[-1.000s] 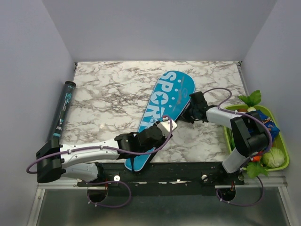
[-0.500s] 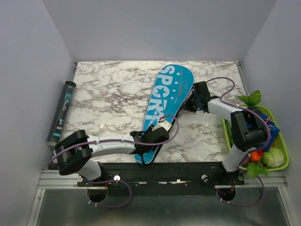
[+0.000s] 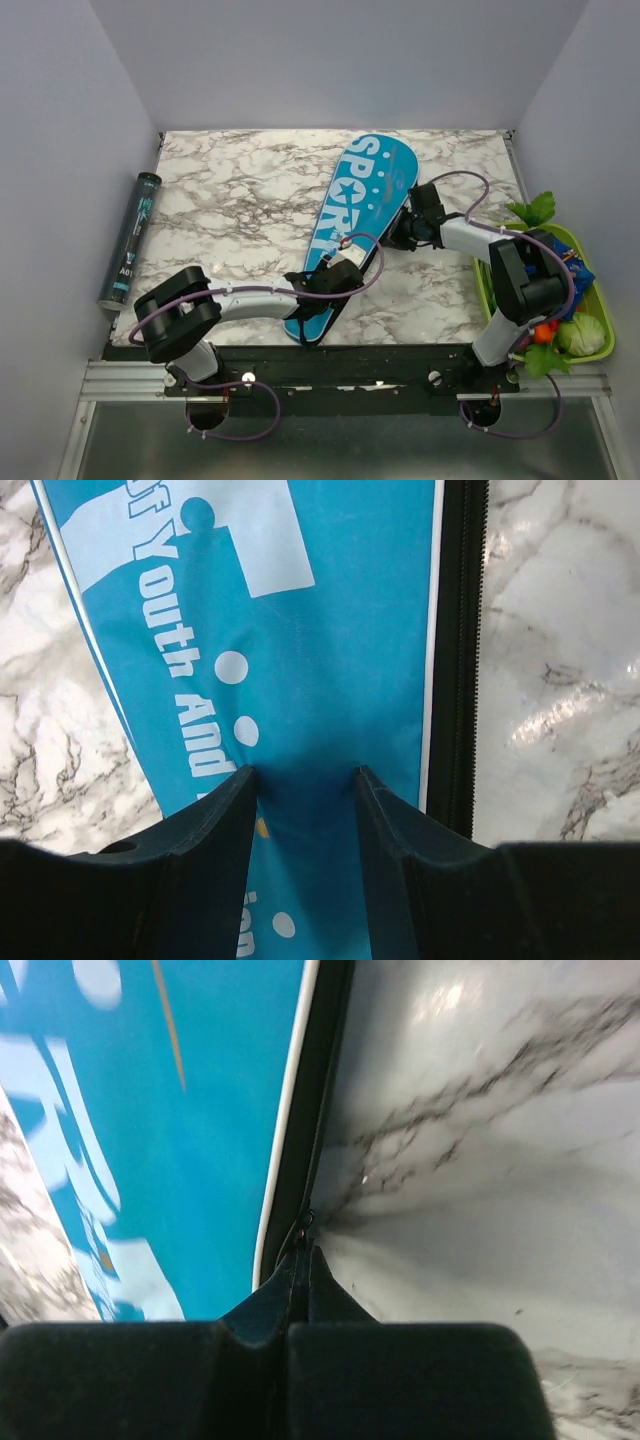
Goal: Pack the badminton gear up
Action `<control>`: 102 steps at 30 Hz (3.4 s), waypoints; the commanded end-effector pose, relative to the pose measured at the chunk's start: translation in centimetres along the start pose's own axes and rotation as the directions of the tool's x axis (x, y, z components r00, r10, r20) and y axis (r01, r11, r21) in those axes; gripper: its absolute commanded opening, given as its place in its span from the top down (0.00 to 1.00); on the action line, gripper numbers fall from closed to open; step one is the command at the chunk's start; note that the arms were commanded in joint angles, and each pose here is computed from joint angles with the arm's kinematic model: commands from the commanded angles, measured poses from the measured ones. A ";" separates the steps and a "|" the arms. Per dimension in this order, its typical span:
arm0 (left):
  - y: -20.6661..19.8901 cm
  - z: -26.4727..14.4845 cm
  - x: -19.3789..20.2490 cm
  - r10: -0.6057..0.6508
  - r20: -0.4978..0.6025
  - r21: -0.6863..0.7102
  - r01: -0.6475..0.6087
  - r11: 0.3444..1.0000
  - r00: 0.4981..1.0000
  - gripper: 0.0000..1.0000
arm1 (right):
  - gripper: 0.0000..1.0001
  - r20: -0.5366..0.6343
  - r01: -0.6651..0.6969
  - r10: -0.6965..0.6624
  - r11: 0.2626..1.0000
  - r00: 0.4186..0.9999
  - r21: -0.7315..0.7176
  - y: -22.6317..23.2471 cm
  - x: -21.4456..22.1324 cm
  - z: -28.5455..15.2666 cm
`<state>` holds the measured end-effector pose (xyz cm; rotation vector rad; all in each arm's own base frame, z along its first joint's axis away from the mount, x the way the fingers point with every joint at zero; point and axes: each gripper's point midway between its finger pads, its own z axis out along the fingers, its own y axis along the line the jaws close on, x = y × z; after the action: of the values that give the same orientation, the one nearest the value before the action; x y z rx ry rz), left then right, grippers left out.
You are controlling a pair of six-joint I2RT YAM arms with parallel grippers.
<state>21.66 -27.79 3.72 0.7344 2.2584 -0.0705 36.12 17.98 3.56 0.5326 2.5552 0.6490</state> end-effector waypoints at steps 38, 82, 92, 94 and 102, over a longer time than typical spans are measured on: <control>5.6 -6.3 -4.0 -0.318 0.148 0.030 0.317 0.948 0.937 0.51 | 0.99 -0.352 0.004 -0.129 0.942 0.927 -0.336 6.1 26.2 -6.1; -3.2 -0.7 2.0 -0.270 -0.088 0.310 0.284 0.907 0.959 0.62 | 1.00 -0.276 0.056 -0.131 0.963 0.952 -0.262 0.9 22.6 -8.5; -3.7 -0.6 1.1 -0.267 -0.070 0.331 0.275 0.903 0.961 0.62 | 1.00 -0.325 0.027 -0.137 0.947 0.936 -0.321 4.3 26.1 -8.1; -3.6 -0.8 1.3 -0.267 -0.070 0.332 0.275 0.902 0.961 0.63 | 0.99 -0.320 0.026 -0.124 0.955 0.939 -0.295 4.4 26.2 -7.1; -2.7 -1.9 1.4 -0.269 -0.054 0.319 0.272 0.908 0.962 0.63 | 0.99 -0.276 0.060 -0.148 0.950 0.950 -0.305 6.0 25.1 -7.4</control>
<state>19.43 -29.83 3.86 0.5475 2.3499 -0.5957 11.66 31.04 2.54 0.2116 2.7502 1.1114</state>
